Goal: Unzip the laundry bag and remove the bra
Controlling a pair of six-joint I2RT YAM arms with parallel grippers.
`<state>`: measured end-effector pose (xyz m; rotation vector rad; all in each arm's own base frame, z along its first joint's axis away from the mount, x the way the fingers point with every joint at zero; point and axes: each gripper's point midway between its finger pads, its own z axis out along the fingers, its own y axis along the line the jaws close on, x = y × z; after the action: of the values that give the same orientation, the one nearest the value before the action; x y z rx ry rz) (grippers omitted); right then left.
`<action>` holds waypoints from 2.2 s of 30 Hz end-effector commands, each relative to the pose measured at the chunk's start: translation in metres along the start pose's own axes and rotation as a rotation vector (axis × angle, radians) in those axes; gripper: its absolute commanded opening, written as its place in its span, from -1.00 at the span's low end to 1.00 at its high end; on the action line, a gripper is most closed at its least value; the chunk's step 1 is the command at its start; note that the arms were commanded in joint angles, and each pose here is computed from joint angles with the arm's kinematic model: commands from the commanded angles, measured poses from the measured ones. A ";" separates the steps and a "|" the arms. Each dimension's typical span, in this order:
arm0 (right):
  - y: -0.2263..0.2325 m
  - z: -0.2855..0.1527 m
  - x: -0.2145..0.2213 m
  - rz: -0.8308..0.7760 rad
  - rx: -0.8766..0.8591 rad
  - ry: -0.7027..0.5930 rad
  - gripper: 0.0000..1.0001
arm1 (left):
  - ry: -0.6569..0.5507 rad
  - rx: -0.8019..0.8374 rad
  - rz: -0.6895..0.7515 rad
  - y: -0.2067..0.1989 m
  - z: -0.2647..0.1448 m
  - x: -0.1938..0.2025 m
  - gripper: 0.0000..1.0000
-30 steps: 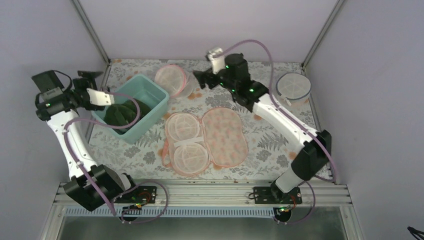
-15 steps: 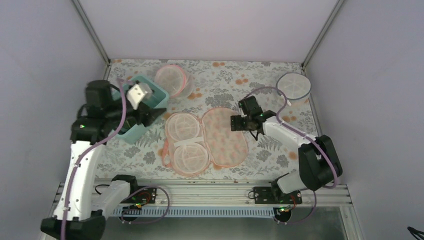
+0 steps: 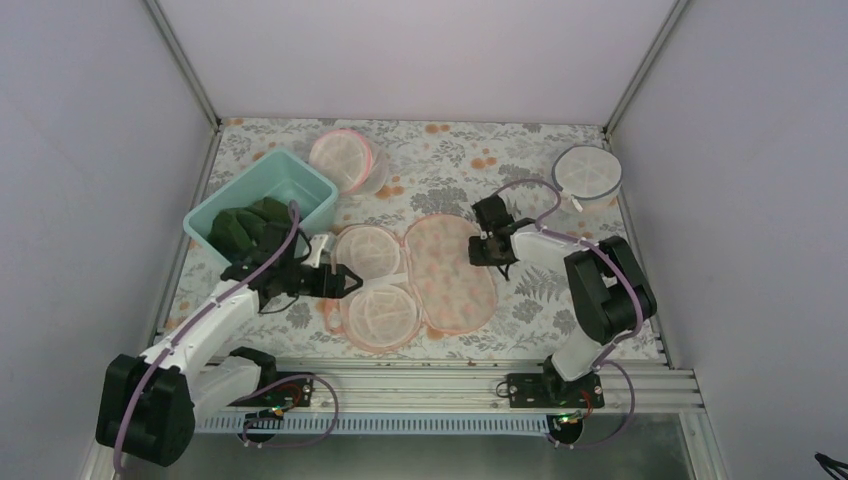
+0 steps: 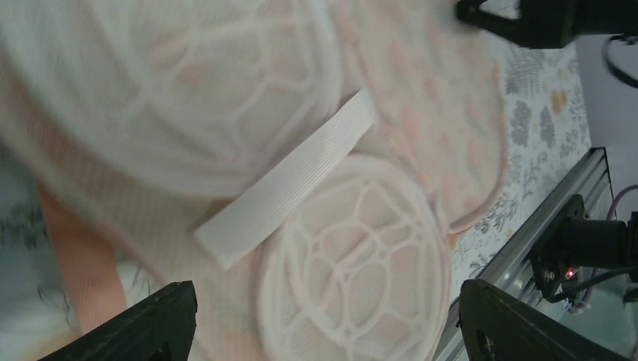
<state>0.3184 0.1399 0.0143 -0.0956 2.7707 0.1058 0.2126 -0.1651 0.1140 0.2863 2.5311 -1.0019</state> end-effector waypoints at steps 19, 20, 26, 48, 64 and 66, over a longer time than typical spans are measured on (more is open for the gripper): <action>0.010 -0.151 -0.066 -0.018 -0.223 -0.151 -0.93 | -0.086 0.019 -0.156 0.028 0.036 -0.002 0.84; 0.016 -0.154 -0.066 -0.018 -0.245 -0.138 -0.93 | -0.089 0.029 -0.160 0.028 0.037 -0.002 0.85; 0.105 -0.168 -0.054 -0.050 -0.462 -0.124 -0.93 | -0.080 0.039 -0.173 0.033 0.045 0.004 0.66; 0.268 -0.165 -0.005 -0.426 -0.706 -0.193 0.99 | -0.171 0.034 -0.140 0.038 0.035 -0.003 0.11; -0.006 -0.260 -0.143 -0.230 -0.242 -1.185 1.00 | -0.379 -0.134 0.756 -0.059 -0.086 -0.153 0.98; -0.031 -0.254 -0.139 -0.221 -0.207 -1.241 1.00 | -0.492 -0.278 0.795 -0.054 -0.109 -0.187 1.00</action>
<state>0.3535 0.1362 0.2805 -0.2836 1.7113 0.4293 0.3038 -0.1669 0.2863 0.7021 1.8537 -0.6975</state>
